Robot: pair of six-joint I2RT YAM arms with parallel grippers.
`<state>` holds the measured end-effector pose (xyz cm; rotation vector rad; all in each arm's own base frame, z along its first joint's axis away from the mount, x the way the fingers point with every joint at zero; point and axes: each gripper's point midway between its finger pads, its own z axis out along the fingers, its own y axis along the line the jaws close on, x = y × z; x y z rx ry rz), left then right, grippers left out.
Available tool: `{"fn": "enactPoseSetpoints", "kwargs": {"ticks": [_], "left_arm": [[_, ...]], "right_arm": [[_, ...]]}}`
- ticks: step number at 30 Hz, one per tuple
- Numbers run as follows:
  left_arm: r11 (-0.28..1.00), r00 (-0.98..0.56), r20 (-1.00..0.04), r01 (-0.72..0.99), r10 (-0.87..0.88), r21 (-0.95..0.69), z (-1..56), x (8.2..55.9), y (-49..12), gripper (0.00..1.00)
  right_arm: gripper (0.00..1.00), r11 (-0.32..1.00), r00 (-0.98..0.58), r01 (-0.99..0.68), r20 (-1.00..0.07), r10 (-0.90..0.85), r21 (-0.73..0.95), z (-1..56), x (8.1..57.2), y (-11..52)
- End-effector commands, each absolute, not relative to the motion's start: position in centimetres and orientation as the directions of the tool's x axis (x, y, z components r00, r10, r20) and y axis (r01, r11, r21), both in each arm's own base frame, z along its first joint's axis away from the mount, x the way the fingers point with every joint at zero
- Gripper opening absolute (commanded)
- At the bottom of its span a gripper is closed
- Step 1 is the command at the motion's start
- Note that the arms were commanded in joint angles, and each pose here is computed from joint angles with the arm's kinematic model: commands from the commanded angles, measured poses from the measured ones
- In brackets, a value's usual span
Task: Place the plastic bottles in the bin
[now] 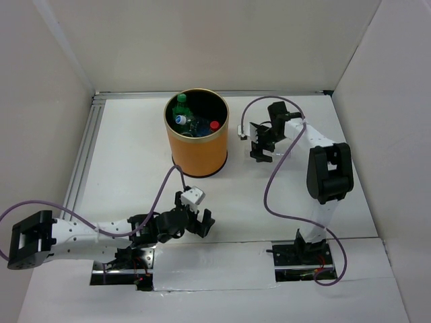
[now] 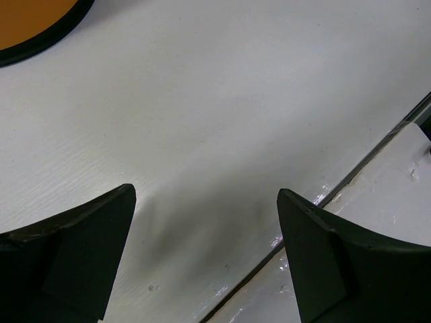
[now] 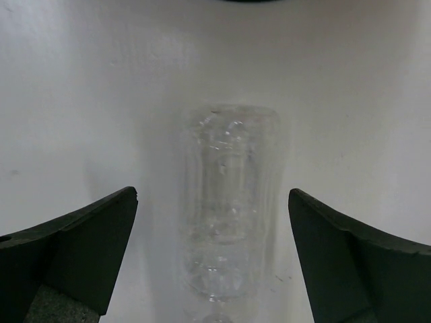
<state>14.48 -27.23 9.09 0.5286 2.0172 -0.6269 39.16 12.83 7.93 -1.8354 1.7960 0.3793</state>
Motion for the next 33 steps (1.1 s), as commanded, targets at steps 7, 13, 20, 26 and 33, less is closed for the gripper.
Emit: {"fn": "enactPoseSetpoints", "kwargs": {"ticks": [7, 13, 20, 26, 33], "left_arm": [[0.789, -0.484, -0.875, 0.551, 0.036, -0.272, 10.4, 14.7, -26.9, 0.99], [0.791, -0.475, -0.88, 0.538, 0.0, -0.291, 11.6, 14.8, -26.5, 0.97], [0.784, -0.463, -0.883, 0.522, -0.069, -0.335, 12.6, 14.9, -25.7, 0.97], [0.786, -0.471, -0.879, 0.516, -0.07, -0.339, 12.3, 14.8, -25.5, 0.97], [0.791, -0.479, -0.874, 0.499, -0.088, -0.353, 12.2, 14.8, -25.0, 0.97]], "right_arm": [[0.67, 0.064, 0.034, -0.976, -0.437, -0.899, -0.209, 3.5, 40.7, 10.0], [0.28, 0.14, 0.077, -0.948, -0.631, -0.772, -0.287, 15.2, 41.2, 10.4], [0.25, 0.311, 0.384, -0.763, -0.783, -0.489, -0.567, 38.4, 43.0, 14.8], [0.29, 0.234, 0.449, -0.85, -0.882, -0.144, -0.471, 44.1, 40.4, 25.4], [0.42, 0.058, 0.377, -0.924, -0.925, -0.04, -0.379, 42.6, 40.2, 36.3]]}}
